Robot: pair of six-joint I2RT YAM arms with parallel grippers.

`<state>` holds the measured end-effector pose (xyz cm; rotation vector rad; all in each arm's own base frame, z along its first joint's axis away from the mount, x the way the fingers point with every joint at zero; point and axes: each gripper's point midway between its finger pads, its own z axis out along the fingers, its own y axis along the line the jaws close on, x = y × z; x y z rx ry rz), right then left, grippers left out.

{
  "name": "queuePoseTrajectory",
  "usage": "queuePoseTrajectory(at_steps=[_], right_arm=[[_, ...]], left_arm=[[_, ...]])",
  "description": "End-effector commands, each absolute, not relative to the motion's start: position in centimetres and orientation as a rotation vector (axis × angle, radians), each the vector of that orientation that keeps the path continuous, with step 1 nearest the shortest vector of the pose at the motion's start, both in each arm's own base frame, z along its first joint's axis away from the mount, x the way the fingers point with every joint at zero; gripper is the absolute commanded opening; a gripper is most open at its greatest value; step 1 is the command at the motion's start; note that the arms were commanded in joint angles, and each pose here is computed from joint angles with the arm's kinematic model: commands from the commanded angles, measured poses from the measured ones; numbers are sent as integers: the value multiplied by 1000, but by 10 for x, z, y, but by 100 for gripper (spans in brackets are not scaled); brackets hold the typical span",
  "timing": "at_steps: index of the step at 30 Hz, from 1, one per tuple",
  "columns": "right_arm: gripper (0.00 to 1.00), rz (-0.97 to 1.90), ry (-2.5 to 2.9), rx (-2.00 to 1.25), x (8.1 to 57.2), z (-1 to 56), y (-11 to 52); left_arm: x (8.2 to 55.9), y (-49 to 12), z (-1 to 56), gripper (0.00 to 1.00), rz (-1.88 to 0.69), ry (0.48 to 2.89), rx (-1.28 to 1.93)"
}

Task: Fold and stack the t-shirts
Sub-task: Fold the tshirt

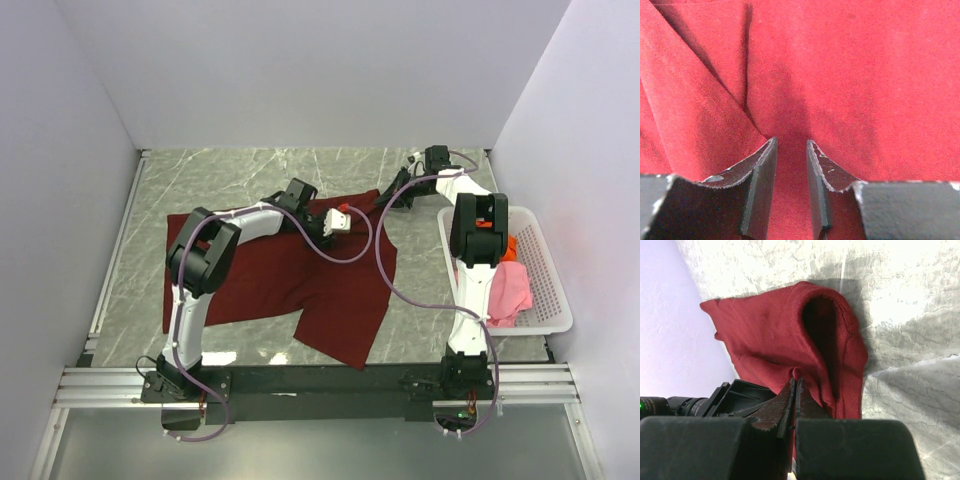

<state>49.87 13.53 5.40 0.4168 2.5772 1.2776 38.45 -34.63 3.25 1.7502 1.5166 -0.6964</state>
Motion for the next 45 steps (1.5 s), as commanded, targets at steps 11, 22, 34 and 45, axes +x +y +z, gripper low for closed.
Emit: queuePoseTrajectory(at_steps=[11, 22, 34, 45], right_arm=[[0, 1271, 2561, 372, 501, 57, 138], [0, 1273, 2557, 378, 503, 56, 138], [0, 1270, 2565, 374, 501, 56, 138], [0, 1311, 2545, 350, 488, 83, 141]], left_arm=[[401, -349, 64, 34, -579, 1271, 1785], [415, -337, 40, 29, -550, 1278, 1876], [415, -338, 32, 20, -568, 1272, 1905], [418, -349, 81, 0, -636, 1243, 1791]])
